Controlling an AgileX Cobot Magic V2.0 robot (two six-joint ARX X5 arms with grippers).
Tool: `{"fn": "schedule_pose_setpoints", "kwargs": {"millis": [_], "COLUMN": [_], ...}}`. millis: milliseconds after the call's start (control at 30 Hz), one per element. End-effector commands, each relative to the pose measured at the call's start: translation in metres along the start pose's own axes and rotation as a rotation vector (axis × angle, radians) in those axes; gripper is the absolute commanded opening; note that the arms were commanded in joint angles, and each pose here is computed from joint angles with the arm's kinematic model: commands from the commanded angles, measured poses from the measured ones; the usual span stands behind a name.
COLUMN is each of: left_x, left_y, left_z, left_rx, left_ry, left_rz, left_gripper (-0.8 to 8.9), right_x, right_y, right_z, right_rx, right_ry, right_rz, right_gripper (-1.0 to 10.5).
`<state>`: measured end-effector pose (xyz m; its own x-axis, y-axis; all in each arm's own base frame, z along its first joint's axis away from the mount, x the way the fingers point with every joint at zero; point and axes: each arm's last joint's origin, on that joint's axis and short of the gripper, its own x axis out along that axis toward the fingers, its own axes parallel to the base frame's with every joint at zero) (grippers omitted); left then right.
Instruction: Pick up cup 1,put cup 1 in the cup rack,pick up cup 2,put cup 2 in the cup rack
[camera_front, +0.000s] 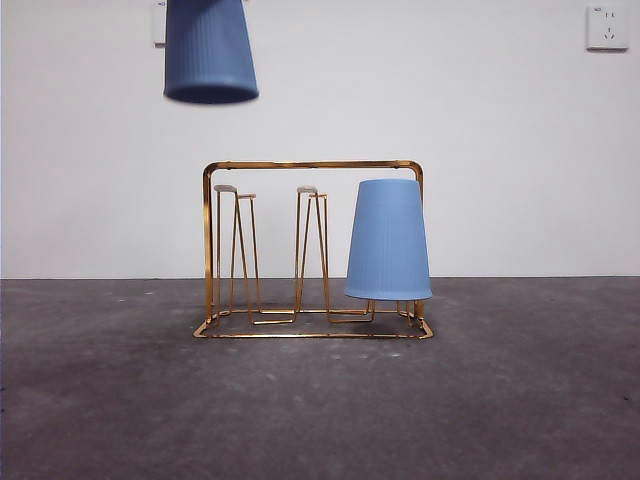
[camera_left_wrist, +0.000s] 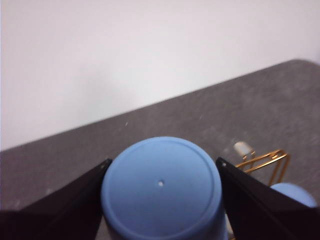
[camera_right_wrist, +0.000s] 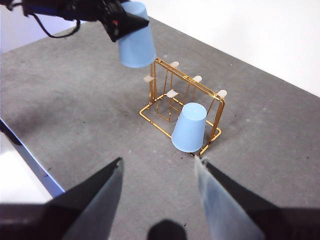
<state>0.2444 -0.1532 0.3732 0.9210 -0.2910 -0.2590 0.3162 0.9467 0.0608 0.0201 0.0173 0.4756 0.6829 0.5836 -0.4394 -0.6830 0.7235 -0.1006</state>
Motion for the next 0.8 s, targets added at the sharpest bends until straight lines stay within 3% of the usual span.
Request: {"fn": "schedule_pose_setpoints", "kwargs": {"millis": [33, 800], "left_x": [0.014, 0.079], "left_y": [0.001, -0.006], "left_z": [-0.008, -0.055], "left_rx": [-0.008, -0.038], "left_ry": [0.031, 0.204], "left_rz": [0.001, 0.014], "left_gripper": [-0.06, -0.06], "right_x": [0.000, 0.000], "right_y": [0.000, 0.000], "right_z": [-0.003, -0.003], "right_rx": [0.011, 0.020], "right_ry": [0.025, 0.025], "right_rz": [-0.001, -0.016], "right_gripper": [2.5, 2.5]}}
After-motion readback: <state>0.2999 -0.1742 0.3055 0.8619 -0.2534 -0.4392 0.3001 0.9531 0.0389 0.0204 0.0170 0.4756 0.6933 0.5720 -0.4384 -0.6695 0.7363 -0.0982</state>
